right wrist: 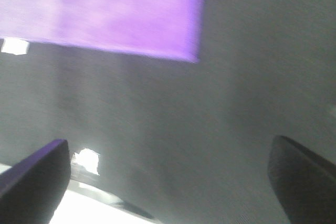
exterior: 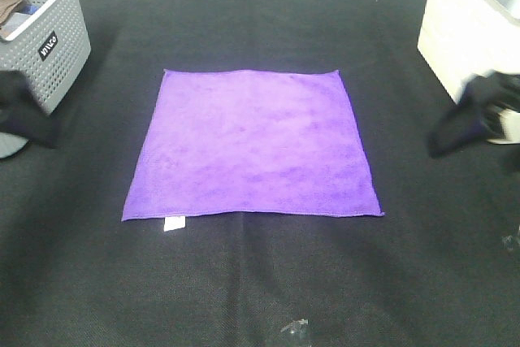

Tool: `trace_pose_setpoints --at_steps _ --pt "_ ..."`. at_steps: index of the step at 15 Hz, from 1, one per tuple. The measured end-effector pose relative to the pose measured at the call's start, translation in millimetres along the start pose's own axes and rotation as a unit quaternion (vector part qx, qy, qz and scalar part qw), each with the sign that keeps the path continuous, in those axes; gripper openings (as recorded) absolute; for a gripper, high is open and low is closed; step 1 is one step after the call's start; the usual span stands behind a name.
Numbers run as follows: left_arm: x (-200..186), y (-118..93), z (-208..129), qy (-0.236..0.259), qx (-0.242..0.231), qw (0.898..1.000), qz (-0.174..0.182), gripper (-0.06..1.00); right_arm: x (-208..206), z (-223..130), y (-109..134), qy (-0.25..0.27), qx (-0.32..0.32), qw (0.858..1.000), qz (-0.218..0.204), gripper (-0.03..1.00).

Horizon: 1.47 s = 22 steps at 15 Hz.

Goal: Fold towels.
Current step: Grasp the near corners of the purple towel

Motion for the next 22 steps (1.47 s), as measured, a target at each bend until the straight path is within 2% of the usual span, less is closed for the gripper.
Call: trace_pose_setpoints --at_steps 2,4,9,12,15,16,19,22 --pt "30.6 2.2 19.8 0.019 0.003 1.000 -0.012 0.99 17.2 23.1 3.3 0.005 0.000 1.000 0.030 0.96" --pt "43.6 5.5 24.0 0.032 -0.007 0.999 -0.020 0.99 29.5 32.3 1.6 0.011 0.015 0.999 0.040 0.96" --pt "55.4 6.6 30.7 0.028 -0.031 0.999 -0.035 0.99 45.7 40.5 -7.5 0.004 0.026 0.999 0.027 0.96" --pt "91.0 16.9 35.0 0.062 -0.047 0.996 -0.049 0.99 87.3 49.2 -24.1 0.057 0.052 0.997 0.019 0.96" --pt "122.3 23.7 32.4 0.096 -0.064 0.991 -0.066 0.99 110.7 64.2 -31.5 0.074 0.060 0.995 0.019 0.96" --pt "122.3 23.7 32.4 0.096 -0.064 0.991 -0.066 0.99 110.7 64.2 -31.5 0.074 0.060 0.995 0.019 0.96" --pt "145.7 23.8 31.9 0.101 -0.075 0.987 -0.098 0.99 125.2 67.7 -36.7 0.086 0.070 0.994 0.019 0.96" --pt "164.1 27.8 30.4 0.113 -0.079 0.985 -0.107 0.99 144.9 60.1 -46.4 0.114 0.080 0.990 0.015 0.96"
Point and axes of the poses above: a point on each arm's last joint axis where the gripper is mounted, x pointing out along that axis toward the gripper, y along the wrist's bending axis when the last joint is at zero, z = x × y, the point moved 3 cm from there along x, pointing out along that axis toward the gripper, and after that the axes turned 11 degrees about x, right-handed, at the moved point
